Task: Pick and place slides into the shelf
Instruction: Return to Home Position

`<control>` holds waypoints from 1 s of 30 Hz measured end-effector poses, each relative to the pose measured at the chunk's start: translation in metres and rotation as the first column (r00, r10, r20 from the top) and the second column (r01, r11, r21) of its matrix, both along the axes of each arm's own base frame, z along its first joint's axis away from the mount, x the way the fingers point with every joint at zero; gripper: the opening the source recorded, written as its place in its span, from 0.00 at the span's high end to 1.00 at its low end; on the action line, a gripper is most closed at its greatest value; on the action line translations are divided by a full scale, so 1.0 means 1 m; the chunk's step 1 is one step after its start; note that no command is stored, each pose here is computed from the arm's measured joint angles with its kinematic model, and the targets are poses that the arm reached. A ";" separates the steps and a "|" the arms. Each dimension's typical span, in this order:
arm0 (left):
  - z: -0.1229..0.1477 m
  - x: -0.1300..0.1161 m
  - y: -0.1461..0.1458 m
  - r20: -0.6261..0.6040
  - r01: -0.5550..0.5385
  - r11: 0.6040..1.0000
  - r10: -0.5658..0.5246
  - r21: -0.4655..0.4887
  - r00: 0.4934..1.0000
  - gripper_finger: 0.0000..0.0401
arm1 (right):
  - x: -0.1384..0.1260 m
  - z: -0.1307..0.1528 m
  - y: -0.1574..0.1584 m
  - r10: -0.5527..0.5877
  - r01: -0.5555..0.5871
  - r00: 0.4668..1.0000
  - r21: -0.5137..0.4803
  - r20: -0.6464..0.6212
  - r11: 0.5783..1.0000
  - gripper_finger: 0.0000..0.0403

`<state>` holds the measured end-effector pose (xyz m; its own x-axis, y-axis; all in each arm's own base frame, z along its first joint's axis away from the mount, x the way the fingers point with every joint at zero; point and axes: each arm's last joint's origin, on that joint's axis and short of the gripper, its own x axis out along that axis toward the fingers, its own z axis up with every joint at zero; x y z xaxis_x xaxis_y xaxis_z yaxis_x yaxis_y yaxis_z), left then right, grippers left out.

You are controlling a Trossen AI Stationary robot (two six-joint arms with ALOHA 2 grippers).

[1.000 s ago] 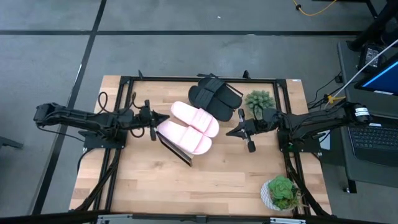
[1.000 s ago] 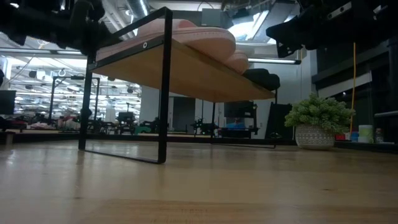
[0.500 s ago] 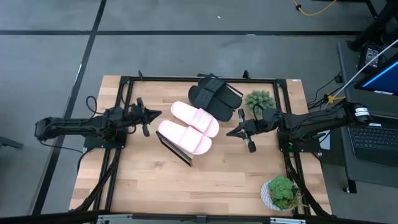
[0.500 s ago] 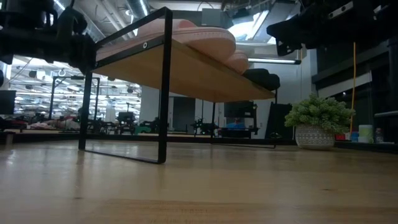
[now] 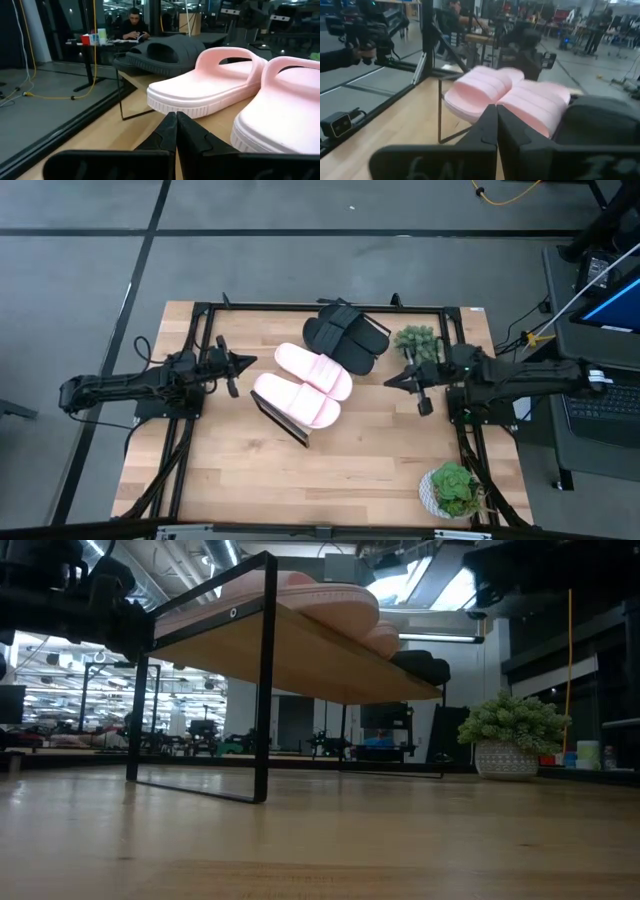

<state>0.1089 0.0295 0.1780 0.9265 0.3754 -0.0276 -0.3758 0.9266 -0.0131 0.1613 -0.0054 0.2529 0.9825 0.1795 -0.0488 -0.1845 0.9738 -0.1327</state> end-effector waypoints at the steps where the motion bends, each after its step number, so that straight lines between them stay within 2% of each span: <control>1: 0.000 0.000 0.000 0.000 0.000 1.000 0.000 0.003 1.000 1.00 | -0.004 0.002 0.000 0.000 0.000 1.000 -0.007 0.012 1.000 1.00; 7: 0.000 -0.002 0.000 -0.001 -0.001 1.000 0.001 0.001 1.000 1.00 | -0.029 0.009 0.002 0.000 0.001 0.999 -0.021 0.032 1.000 1.00; 13: -0.003 -0.001 0.000 0.001 0.016 1.000 -0.016 -0.006 1.000 1.00 | -0.042 0.006 0.003 -0.004 0.004 1.000 0.010 0.024 1.000 1.00; 17: -0.013 -0.001 0.000 -0.003 0.003 1.000 -0.003 -0.020 1.000 1.00 | -0.041 -0.020 0.003 -0.004 0.003 1.000 0.037 0.025 0.999 1.00; 22: -0.012 -0.002 0.000 0.017 -0.001 1.000 0.002 -0.018 1.000 1.00 | -0.045 -0.036 0.003 -0.005 0.003 0.991 0.021 0.131 1.000 1.00; 30: -0.011 -0.002 0.000 0.016 -0.001 1.000 0.001 -0.003 1.000 1.00 | -0.048 -0.045 0.003 -0.011 0.009 0.998 0.033 0.060 0.999 1.00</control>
